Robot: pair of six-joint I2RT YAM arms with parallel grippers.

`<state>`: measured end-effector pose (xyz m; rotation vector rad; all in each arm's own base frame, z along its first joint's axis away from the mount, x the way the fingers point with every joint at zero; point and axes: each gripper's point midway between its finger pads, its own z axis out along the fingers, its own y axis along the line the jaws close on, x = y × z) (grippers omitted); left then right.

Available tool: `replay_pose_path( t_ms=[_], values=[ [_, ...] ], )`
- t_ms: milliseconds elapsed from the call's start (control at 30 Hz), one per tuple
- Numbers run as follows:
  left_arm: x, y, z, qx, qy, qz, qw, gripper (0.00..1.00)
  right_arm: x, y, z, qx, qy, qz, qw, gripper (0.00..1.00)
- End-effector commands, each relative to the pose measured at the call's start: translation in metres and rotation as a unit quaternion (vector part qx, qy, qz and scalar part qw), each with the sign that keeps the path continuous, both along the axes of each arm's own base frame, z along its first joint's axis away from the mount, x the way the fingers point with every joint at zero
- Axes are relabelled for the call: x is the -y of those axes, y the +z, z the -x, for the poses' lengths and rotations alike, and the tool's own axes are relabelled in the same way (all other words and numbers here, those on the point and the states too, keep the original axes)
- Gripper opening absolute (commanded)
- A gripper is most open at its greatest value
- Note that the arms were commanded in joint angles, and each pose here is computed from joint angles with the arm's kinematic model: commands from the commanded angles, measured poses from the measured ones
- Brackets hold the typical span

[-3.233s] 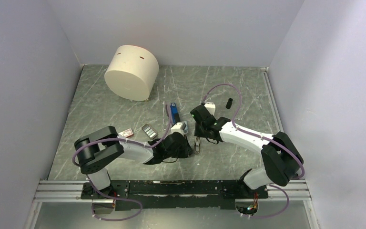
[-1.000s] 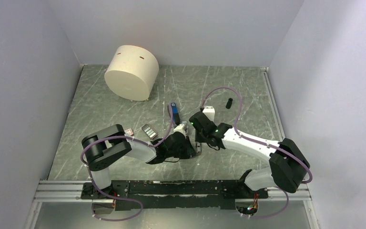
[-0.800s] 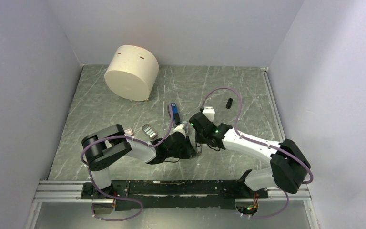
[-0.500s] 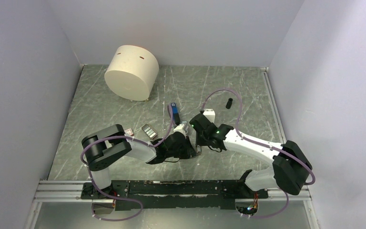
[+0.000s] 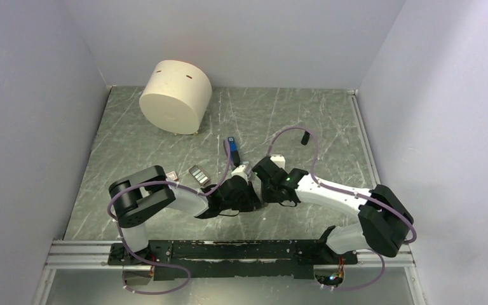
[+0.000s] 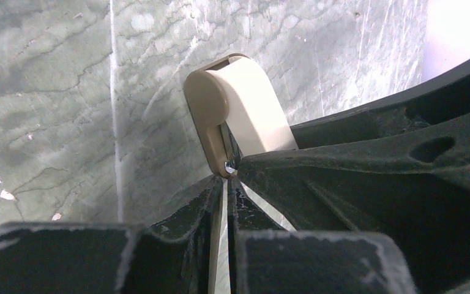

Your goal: Load the staples into the stapler

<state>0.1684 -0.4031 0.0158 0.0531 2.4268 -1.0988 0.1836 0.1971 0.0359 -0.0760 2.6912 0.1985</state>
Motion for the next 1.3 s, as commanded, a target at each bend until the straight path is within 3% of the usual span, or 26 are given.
replay_pose_path(
  t_ms=[0, 333, 800, 1267],
  values=[
    [-0.034, -0.038, -0.003, -0.002, 0.021, -0.086, 0.996, 0.13, 0.007, -0.02, 0.026, -0.056, 0.009, 0.013, 0.998, 0.14],
    [-0.04, -0.009, -0.012, -0.014, 0.027, -0.018, 0.999, 0.23, 0.016, -0.032, 0.021, -0.042, -0.003, 0.036, 0.998, 0.16],
    [-0.054, 0.013, -0.021, 0.016, 0.046, -0.016, 0.999, 0.23, 0.022, -0.042, 0.021, -0.05, -0.003, 0.062, 0.997, 0.18],
    [-0.08, 0.035, -0.037, 0.066, 0.09, -0.056, 0.992, 0.25, 0.008, 0.004, -0.005, 0.019, -0.007, 0.026, 0.999, 0.59]
  ],
)
